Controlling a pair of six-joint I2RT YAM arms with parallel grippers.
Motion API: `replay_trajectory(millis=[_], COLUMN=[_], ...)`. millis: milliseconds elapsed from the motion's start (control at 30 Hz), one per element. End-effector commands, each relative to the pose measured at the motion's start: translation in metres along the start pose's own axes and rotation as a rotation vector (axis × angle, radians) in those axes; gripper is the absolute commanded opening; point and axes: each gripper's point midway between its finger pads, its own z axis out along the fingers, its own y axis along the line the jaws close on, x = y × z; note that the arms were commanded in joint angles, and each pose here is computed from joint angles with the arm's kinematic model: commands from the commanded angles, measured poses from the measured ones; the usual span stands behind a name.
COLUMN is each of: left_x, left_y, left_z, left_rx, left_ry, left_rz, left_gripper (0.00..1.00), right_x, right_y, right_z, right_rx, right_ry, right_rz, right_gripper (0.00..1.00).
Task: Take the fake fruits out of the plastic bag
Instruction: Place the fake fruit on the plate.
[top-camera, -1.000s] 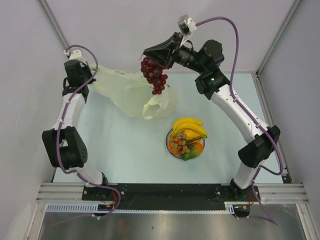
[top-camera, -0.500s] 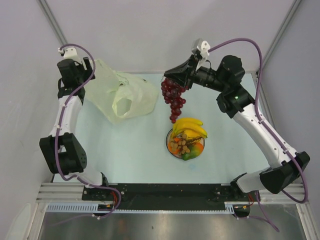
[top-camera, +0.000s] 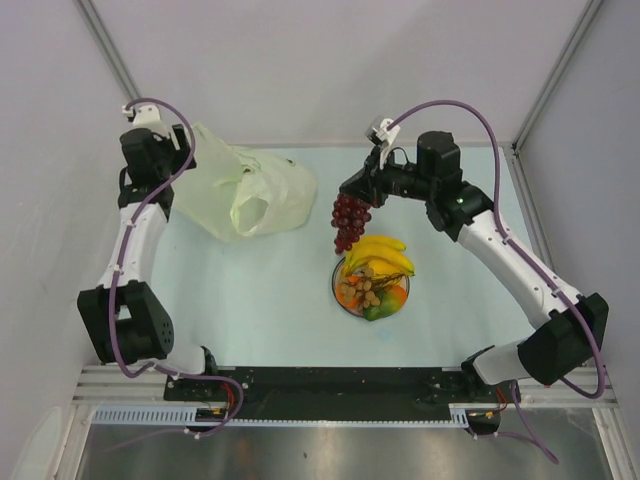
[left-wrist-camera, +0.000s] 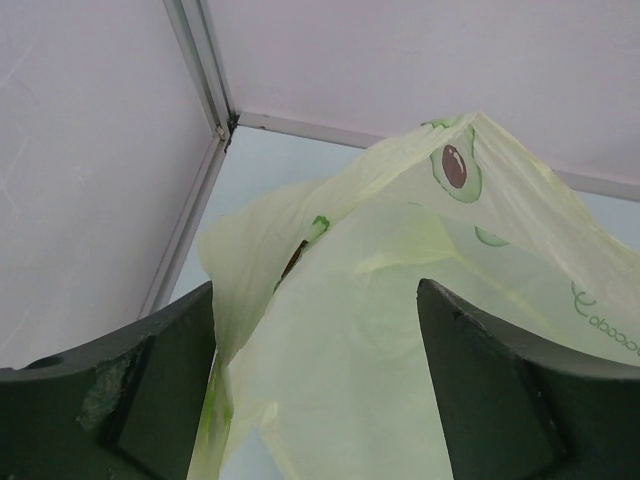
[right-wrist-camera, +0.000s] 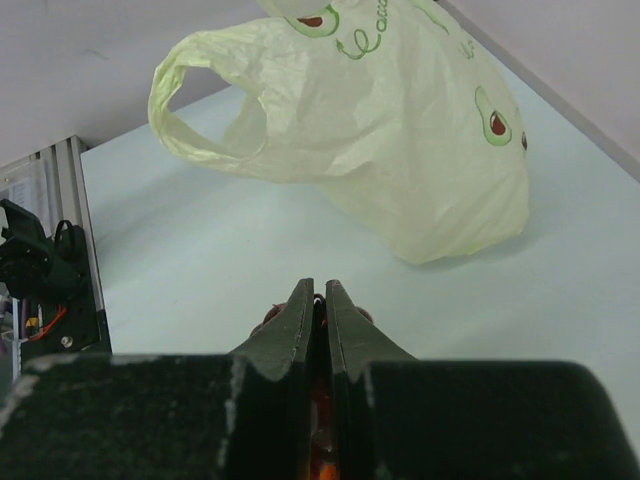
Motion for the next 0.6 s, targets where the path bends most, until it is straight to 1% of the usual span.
replay_trajectory(millis=[0,233,567], left_x=[-0.014,-0.009,-0.001], left_y=[-0.010,-0.016,-0.016], left_z=[-0.014,-0.019,-0.025], left_rx=[0.052,0.082,0.084], left_ry=[-0.042,-0.035,-0.030], left_rz=[-0.043,-0.065,-0.062], left_gripper=[0.83,0.82,0.82], right_x=[0.006,0.042,0.065], right_y=[0.000,-0.001,0.001], right_z=[0.005,0.012,0.008], right_rx=[-0.019,-0.035,-0.037], right_ry=[-0.003,0.058,0.111], right_rz=[0.020,0.091,0.115], right_gripper=[0.00,0.00,0.00])
